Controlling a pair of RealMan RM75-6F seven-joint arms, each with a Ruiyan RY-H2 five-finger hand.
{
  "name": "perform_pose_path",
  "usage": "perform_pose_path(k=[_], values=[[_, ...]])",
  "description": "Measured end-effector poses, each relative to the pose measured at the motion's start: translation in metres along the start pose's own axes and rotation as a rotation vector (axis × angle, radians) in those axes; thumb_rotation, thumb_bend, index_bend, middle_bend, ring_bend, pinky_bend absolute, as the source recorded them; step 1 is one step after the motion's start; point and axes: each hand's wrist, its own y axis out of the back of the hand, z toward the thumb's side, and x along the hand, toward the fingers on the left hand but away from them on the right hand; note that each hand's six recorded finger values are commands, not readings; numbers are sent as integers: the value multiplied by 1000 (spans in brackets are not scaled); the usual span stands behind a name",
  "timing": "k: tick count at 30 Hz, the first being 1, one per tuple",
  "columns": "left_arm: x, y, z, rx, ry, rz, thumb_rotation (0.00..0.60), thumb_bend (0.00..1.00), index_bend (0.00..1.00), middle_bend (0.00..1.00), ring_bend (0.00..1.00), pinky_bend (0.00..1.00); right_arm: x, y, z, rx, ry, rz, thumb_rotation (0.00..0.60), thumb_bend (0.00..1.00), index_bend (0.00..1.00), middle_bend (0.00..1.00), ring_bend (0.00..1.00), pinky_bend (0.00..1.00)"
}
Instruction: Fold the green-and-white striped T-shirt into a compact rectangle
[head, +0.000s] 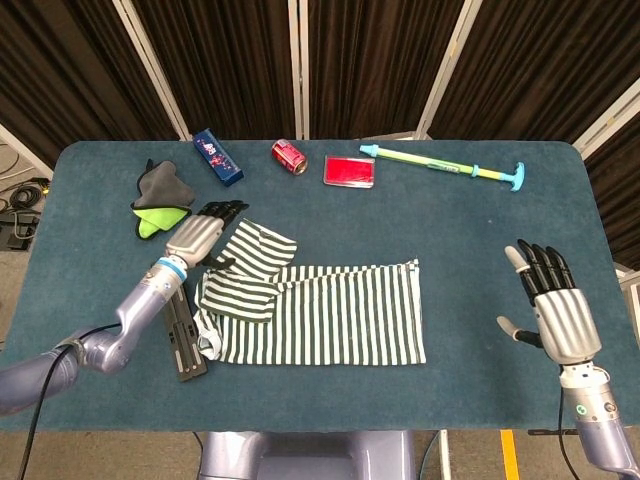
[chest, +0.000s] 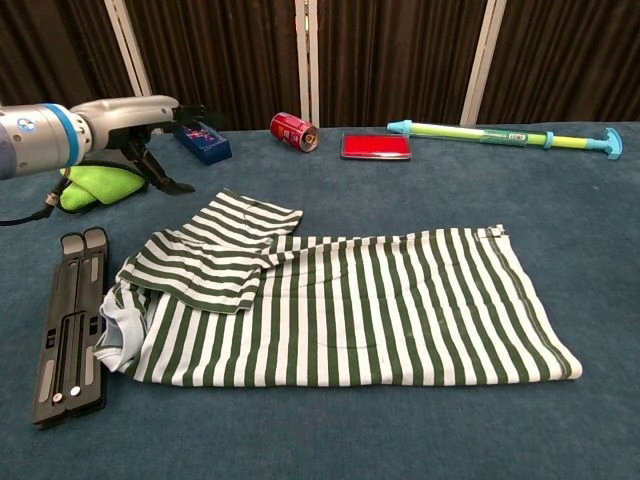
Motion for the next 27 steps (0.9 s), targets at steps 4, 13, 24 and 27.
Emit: perform_pose_path(k=[4,13,24,27], values=[[9,-14,25,-3,-44,-38,600,310,0,0,0,0,-1,0,-2,-3,-6,0,600,20,30,0,0,0],[28,-51,83,20,-140,-127,600,309,0,0,0,0,-3,-1,-8,-8,-23,6,600,20,34,0,0,0],[45,-63,92,63,-126,-136,600,310,0,0,0,0,-4,0,-12,-12,-33,1,600,21,36,0,0,0],[48,-68,93,61,-119,-148,600,309,0,0,0,0,-5,0,-12,-11,-33,3,600,21,37,0,0,0]])
